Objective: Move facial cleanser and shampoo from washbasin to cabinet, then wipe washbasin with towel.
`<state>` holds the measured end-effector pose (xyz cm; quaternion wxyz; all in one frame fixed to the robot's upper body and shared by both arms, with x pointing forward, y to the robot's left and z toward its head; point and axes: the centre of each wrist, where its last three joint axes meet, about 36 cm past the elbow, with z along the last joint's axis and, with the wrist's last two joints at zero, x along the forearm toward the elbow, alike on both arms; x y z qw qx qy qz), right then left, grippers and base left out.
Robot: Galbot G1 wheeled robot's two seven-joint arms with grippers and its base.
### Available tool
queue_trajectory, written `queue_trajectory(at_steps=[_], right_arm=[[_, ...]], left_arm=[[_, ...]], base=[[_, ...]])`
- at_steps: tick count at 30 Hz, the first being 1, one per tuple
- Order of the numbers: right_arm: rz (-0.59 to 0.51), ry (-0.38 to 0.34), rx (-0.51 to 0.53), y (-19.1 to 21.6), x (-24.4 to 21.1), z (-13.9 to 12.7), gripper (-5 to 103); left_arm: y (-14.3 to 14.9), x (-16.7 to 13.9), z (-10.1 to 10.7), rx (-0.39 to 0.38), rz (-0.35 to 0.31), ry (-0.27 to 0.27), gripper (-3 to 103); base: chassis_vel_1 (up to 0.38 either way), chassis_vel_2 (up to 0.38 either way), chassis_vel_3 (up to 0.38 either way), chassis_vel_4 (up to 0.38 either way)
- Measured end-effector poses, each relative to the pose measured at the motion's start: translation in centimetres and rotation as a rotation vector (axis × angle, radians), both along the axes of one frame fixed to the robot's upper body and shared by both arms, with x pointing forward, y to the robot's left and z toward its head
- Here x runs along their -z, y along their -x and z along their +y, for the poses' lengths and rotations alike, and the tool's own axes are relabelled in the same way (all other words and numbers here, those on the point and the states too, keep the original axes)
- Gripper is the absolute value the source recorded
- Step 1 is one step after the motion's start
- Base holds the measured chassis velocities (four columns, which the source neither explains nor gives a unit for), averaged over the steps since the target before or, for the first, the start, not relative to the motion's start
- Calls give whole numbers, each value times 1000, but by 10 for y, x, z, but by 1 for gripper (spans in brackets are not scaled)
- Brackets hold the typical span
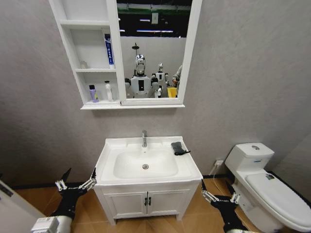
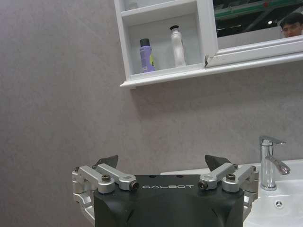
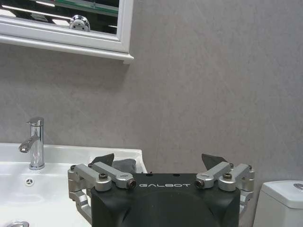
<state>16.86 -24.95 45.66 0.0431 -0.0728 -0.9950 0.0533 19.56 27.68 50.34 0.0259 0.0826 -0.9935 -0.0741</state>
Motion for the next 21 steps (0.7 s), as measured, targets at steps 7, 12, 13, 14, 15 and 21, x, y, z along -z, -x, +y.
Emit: queue_trajectory(at_steps=[7,12,13,14,15,21], right_arm=[[0,0,0,0,0,0,100],[0,0,0,0,0,0,100],[0,0,0,0,0,0,100],[0,0,0,0,0,0,100],[0,0,0,0,0,0,100],[0,0,0,0,0,0,100]], left_arm=[[2,1,-2,-8,10,-1,100],[2,1,-2,-8,11,-1,100],[2,1,-2,-8,11,-1,100],[2,1,-2,-8,11,-1,100],[2,1,-2,-8,11,-1,100],[2,1,-2,-7,11,-1,100]], base=[[0,0,0,0],[0,0,0,0],[0,0,0,0],[0,0,0,0],[0,0,0,0],[22,-11,-28,24]])
